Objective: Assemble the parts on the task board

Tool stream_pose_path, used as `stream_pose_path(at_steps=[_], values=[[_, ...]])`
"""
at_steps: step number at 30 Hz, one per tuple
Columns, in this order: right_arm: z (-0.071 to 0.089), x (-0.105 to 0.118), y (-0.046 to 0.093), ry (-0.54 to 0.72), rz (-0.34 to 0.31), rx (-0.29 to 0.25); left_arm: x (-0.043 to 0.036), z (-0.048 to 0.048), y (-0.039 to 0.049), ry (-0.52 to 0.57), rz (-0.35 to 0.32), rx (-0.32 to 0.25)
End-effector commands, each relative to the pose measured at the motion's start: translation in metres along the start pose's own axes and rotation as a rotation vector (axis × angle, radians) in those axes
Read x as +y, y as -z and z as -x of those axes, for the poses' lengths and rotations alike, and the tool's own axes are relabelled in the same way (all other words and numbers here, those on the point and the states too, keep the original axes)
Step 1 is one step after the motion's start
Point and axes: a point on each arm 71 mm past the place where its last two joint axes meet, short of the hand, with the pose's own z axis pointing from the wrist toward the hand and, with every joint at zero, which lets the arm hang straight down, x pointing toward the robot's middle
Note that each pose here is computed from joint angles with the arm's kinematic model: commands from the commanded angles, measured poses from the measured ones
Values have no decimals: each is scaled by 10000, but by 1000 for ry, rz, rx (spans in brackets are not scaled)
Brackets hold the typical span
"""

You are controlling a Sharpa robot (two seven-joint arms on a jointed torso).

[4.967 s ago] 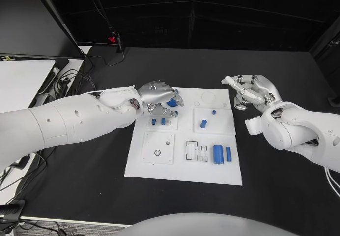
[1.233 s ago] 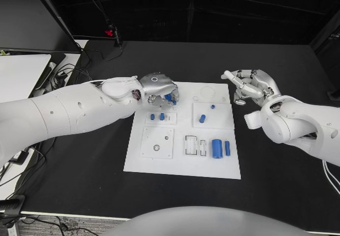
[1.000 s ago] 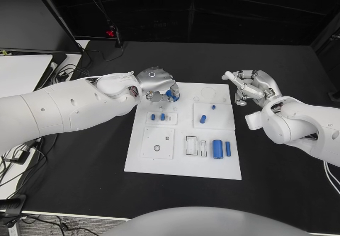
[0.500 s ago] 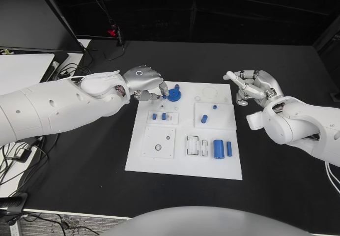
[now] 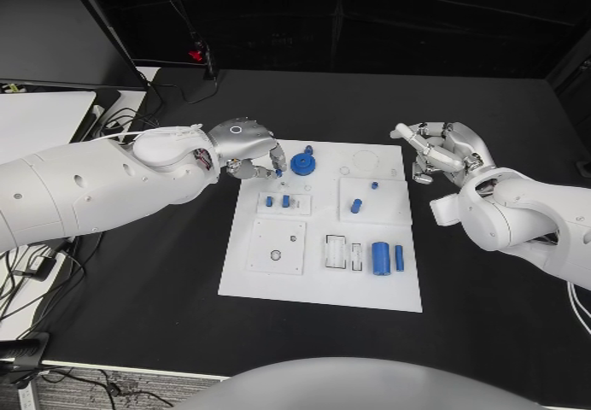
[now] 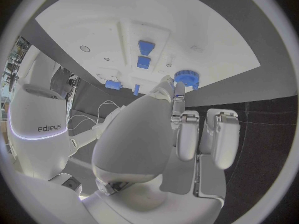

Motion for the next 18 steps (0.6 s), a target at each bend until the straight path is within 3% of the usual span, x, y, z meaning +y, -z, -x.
stream_pose_path(at_steps=[1, 9, 18], values=[[-6, 12, 0, -4, 6, 4, 11, -22, -15, 6, 13, 31], [0, 9, 6, -4, 6, 3, 28, -63, -60, 7, 17, 50], [-4, 10, 7, -5, 6, 5, -13, -96, -129, 11, 1, 61]])
